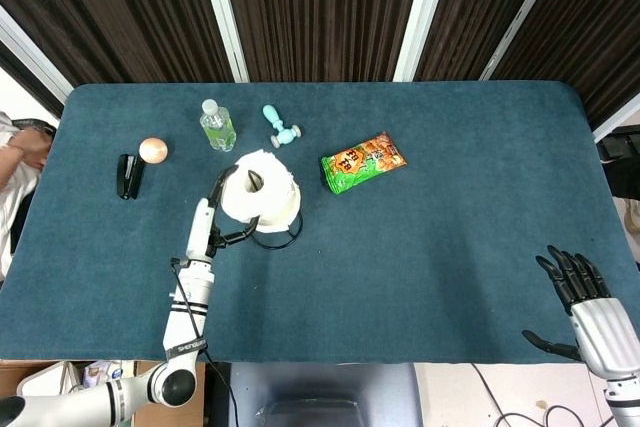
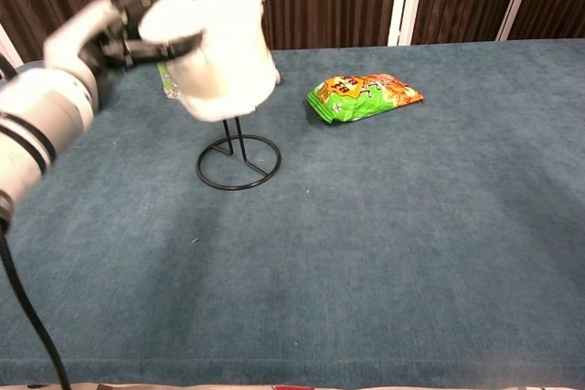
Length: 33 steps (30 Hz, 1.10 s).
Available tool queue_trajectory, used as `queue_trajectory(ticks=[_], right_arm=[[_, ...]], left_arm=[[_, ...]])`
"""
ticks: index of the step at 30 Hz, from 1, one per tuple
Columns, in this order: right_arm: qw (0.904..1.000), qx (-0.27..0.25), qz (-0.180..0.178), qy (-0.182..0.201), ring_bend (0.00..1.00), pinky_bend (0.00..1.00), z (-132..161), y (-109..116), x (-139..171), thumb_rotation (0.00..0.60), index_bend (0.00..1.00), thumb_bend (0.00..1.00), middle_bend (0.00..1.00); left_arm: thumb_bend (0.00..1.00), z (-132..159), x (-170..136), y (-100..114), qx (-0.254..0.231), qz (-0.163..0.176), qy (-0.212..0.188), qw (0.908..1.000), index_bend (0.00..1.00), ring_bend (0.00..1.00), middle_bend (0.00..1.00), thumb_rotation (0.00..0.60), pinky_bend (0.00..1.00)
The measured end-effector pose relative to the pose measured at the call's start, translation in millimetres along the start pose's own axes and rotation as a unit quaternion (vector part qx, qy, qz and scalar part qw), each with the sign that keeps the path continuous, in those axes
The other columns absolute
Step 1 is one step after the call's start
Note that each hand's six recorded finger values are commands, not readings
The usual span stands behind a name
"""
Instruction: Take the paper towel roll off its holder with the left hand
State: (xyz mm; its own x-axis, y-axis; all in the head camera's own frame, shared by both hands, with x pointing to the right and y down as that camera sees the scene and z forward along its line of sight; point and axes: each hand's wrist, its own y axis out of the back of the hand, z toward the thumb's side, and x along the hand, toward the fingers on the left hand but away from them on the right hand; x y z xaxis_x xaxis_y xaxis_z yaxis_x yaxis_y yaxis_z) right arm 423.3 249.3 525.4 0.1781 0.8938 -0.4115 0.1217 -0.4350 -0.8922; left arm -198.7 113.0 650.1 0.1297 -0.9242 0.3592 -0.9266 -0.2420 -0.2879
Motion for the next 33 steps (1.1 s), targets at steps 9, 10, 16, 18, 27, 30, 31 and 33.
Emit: queue_trajectory(ticks=[9, 10, 16, 18, 27, 30, 31, 33], right_arm=[[1.0000, 0.004, 0.004, 0.005, 0.00, 0.00, 2.6, -2.0, 0.1, 0.600, 0.00, 0.10, 0.00], [1.0000, 0.004, 0.004, 0.006, 0.00, 0.00, 3.1, -2.3, 0.0, 0.600, 0.00, 0.10, 0.00], [1.0000, 0.006, 0.004, 0.006, 0.00, 0.00, 4.0, -2.7, -0.5, 0.600, 0.00, 0.10, 0.00], [0.9999, 0.006, 0.004, 0.007, 0.00, 0.00, 5.1, -3.2, -0.4, 0.600, 0.00, 0.10, 0.00], [0.9997, 0.013, 0.015, 0.015, 0.00, 0.00, 11.6, -10.3, -3.0, 0.600, 0.00, 0.10, 0.00], [0.9997, 0.013, 0.016, 0.014, 0.00, 0.00, 11.9, -11.0, -3.4, 0.600, 0.00, 0.10, 0.00], [0.9997, 0.013, 0.016, 0.013, 0.00, 0.00, 11.4, -10.9, -3.4, 0.600, 0.00, 0.10, 0.00], [0.9997, 0.013, 0.016, 0.012, 0.00, 0.00, 10.6, -10.5, -3.1, 0.600, 0.00, 0.10, 0.00]], left_arm=[[0.77, 104.8, 1.7, 53.6, -0.022, 0.052, -0.086, 0.9947, 0.79, 0.98, 0.89, 0.600, 1.00], [0.77, 113.7, 1.6, 61.6, -0.021, 0.060, -0.093, 0.9936, 0.80, 0.98, 0.89, 0.600, 1.00], [0.76, 130.2, -3.9, 112.1, 0.014, 0.104, -0.101, 0.9894, 0.80, 0.98, 0.89, 0.600, 1.00], [0.75, 116.2, -7.2, 128.0, 0.032, 0.114, -0.083, 0.9895, 0.80, 0.98, 0.89, 0.600, 1.00], [0.67, 9.6, -18.6, 143.9, 0.104, 0.102, 0.005, 0.9893, 0.72, 0.86, 0.83, 0.600, 0.95], [0.61, -30.7, -25.7, 140.6, 0.140, 0.098, 0.028, 0.9850, 0.61, 0.62, 0.68, 0.600, 0.59], [0.59, -42.2, -27.8, 138.4, 0.149, 0.094, 0.034, 0.9837, 0.58, 0.54, 0.62, 0.600, 0.45], [0.57, -67.0, -32.1, 132.6, 0.170, 0.083, 0.047, 0.9808, 0.57, 0.44, 0.54, 0.600, 0.29]])
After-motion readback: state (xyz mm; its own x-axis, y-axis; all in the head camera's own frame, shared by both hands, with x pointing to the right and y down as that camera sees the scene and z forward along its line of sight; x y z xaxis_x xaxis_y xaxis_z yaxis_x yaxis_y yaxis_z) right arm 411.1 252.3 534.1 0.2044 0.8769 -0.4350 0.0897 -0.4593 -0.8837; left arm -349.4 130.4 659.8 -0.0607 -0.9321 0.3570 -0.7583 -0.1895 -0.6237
